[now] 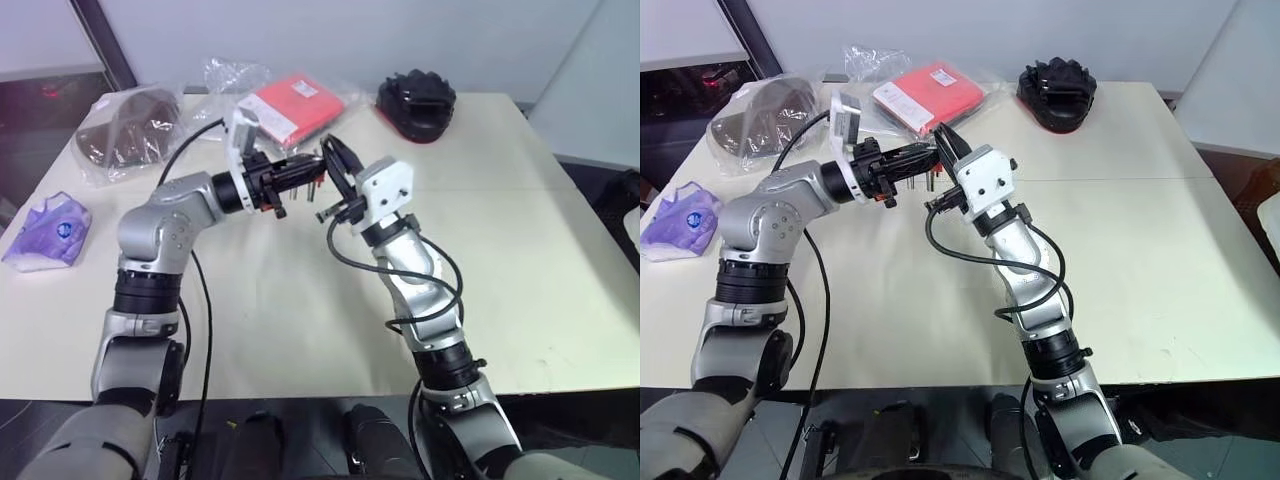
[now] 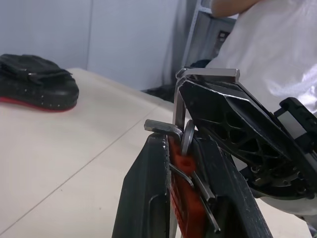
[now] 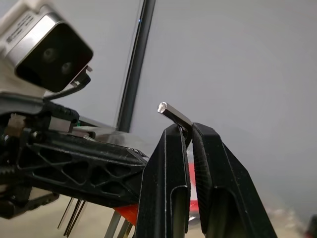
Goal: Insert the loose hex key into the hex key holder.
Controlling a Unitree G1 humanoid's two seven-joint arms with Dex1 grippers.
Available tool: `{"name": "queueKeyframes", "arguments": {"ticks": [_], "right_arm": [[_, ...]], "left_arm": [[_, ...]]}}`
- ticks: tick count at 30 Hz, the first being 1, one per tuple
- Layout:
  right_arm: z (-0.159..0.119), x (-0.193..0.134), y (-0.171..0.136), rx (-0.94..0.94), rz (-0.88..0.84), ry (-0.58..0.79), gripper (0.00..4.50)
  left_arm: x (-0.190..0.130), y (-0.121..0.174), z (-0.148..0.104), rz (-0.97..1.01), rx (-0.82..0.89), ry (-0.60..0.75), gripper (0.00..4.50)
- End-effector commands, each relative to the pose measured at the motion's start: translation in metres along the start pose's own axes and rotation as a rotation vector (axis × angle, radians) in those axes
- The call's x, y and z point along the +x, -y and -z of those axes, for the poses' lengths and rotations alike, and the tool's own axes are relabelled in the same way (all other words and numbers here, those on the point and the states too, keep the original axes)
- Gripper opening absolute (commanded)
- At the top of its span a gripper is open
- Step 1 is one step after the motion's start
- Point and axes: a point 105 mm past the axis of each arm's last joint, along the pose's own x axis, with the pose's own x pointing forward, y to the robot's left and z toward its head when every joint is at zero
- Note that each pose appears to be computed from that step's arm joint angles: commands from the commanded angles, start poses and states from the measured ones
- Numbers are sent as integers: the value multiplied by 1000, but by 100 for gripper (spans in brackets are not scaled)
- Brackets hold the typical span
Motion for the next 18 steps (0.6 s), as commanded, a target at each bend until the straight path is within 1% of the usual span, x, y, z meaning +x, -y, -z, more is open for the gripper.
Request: {"name": "queueKeyframes", "arguments": {"ticks": [1,4,5,7,8,9,11,14,18], "right_arm": [[-9,0,0,-23,-9,24,2],[-10,0,2,-41,-3,30,2],[-10,-1,3,-36,0,28,75],[-10,-2,5,-22,10,22,149],[-10,-3,8,-12,16,20,207],[-11,-4,12,2,25,17,250],[-14,-9,26,15,62,9,250],[-23,-20,39,43,70,1,250],[-35,-46,35,135,-34,-52,250]], "left_arm": [[0,8,-25,31,75,71,55],[-1,8,-25,29,74,71,55],[-1,8,-24,28,74,70,55],[-1,8,-23,28,74,68,55],[-1,9,-23,29,73,67,55],[-1,9,-22,30,73,64,55],[-1,10,-20,33,74,58,55],[-1,11,-18,37,67,52,55],[-1,13,-13,45,57,37,55]]}}
